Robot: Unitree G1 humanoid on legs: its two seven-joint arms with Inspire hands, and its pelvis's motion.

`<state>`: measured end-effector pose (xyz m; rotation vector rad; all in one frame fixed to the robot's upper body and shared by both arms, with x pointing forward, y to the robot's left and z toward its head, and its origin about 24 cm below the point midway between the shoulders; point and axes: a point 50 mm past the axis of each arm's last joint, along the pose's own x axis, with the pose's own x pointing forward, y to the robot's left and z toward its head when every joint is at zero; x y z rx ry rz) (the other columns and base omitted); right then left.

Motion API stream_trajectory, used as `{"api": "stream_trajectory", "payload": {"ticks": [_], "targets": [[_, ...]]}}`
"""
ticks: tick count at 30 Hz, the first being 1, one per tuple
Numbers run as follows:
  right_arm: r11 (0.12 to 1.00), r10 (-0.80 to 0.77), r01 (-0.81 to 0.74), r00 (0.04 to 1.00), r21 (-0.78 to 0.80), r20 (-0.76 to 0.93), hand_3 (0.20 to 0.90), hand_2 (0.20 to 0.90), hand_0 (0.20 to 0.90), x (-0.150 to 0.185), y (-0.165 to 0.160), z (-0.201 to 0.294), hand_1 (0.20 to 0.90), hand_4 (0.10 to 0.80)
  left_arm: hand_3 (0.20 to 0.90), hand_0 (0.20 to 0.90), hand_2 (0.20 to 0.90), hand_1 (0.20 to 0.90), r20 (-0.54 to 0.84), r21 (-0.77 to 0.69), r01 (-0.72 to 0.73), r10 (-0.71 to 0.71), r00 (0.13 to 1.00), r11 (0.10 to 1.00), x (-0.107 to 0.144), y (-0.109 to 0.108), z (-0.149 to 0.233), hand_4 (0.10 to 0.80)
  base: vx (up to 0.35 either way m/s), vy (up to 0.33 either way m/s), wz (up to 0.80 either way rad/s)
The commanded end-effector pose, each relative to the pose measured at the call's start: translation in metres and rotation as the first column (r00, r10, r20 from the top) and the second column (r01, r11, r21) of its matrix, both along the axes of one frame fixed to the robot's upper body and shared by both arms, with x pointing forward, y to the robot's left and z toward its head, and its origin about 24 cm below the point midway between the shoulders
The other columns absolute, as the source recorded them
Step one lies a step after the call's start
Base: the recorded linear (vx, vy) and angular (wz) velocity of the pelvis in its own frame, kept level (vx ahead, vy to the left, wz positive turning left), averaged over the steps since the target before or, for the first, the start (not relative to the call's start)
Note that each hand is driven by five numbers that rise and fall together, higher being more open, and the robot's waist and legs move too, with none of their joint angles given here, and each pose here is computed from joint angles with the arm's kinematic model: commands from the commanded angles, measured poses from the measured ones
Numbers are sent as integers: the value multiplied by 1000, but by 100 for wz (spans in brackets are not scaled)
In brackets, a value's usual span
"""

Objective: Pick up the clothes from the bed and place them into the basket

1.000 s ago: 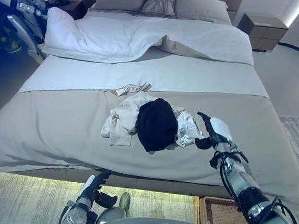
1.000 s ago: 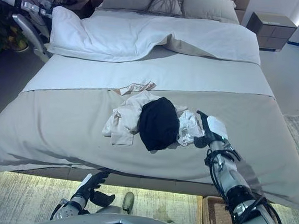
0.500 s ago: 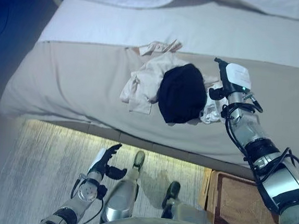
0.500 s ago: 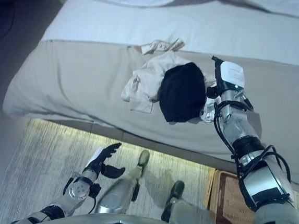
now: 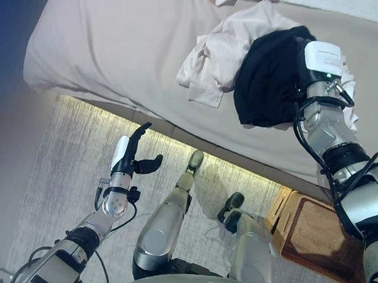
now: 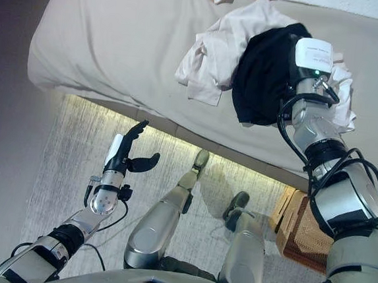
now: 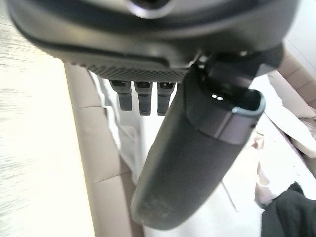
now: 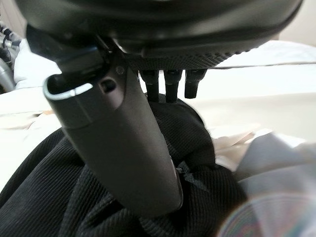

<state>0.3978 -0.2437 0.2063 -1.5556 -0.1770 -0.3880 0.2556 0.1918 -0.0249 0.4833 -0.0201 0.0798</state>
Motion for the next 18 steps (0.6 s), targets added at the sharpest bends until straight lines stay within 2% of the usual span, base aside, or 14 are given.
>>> {"api": "stream_trajectory", "payload": {"ticks": [1,7,18], "targets": [[987,58,-33,986,-160,153,900,900,900,1,15,65,900,800,900,900,900,900,173,-63,15,-3,985,998,5,-3,27,800,-14,36,4],[983,48,-26,992,-184,113,900,900,900,7,23,66,900,800,900,900,900,900,206,-87,22,-4,979,996,9,-6,35,800,7,21,2],[986,-121,114,991,-121,-59,900,900,900,14,1,53,900,800,900,900,900,900,308,-124,37,3,951,992,7,-8,52,800,35,-19,3]]}}
